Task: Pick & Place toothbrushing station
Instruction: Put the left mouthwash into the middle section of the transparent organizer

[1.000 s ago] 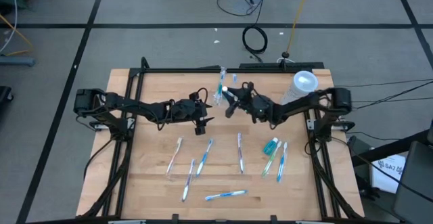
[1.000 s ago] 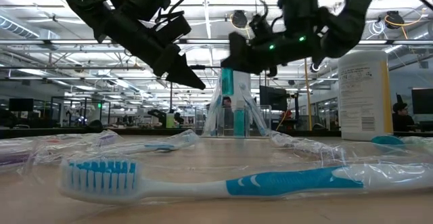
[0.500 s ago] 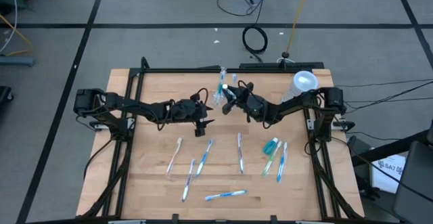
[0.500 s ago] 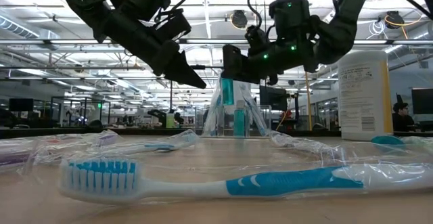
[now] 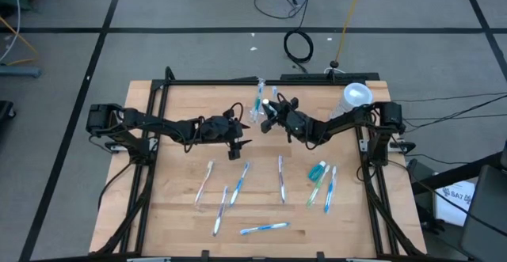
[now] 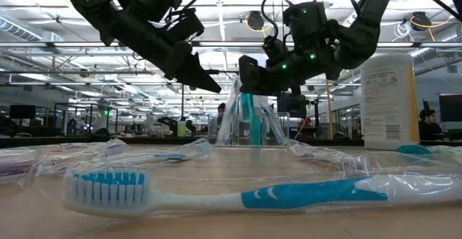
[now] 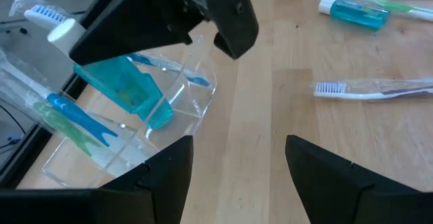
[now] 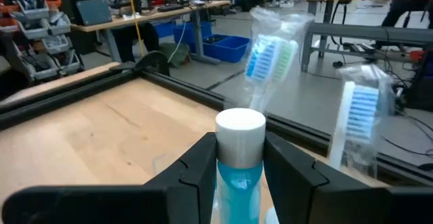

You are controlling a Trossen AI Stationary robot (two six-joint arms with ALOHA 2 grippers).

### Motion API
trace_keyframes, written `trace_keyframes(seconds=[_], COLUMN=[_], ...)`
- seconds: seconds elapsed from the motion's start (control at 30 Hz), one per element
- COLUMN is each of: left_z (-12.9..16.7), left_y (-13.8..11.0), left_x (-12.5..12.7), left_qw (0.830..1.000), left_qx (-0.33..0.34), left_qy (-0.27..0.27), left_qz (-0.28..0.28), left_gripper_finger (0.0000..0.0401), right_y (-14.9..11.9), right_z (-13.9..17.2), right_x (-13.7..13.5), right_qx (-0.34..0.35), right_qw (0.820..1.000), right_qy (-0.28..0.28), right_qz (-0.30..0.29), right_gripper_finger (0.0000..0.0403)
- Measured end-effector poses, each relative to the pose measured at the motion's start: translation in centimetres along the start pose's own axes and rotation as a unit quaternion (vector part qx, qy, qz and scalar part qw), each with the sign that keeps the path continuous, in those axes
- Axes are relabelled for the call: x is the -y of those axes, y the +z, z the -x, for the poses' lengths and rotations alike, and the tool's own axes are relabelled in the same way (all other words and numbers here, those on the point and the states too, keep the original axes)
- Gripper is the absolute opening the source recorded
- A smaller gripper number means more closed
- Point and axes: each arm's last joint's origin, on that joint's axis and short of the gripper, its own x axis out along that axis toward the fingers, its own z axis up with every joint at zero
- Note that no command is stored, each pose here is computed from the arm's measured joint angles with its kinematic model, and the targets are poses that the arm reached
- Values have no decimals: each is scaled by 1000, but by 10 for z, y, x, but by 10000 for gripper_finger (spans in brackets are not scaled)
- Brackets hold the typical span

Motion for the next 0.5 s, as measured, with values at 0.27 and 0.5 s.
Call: trace_keyframes(seconds=[0.27,0.5], left_z=[0,0], left_y=[0,0], left_x=[0,0], left_qw=[1000,1000], left_qx=[0,0], left_qy=[0,0], left_qz=[7,7], left_gripper_finger=[239,239], right_y=[-14,-19], right_z=[-11,-17], right_x=[-4,1], right_qx=[-13,-31], right_qw=[1000,999], right_qy=[-4,-31], right_qz=[11,13], right_gripper_finger=[100,100])
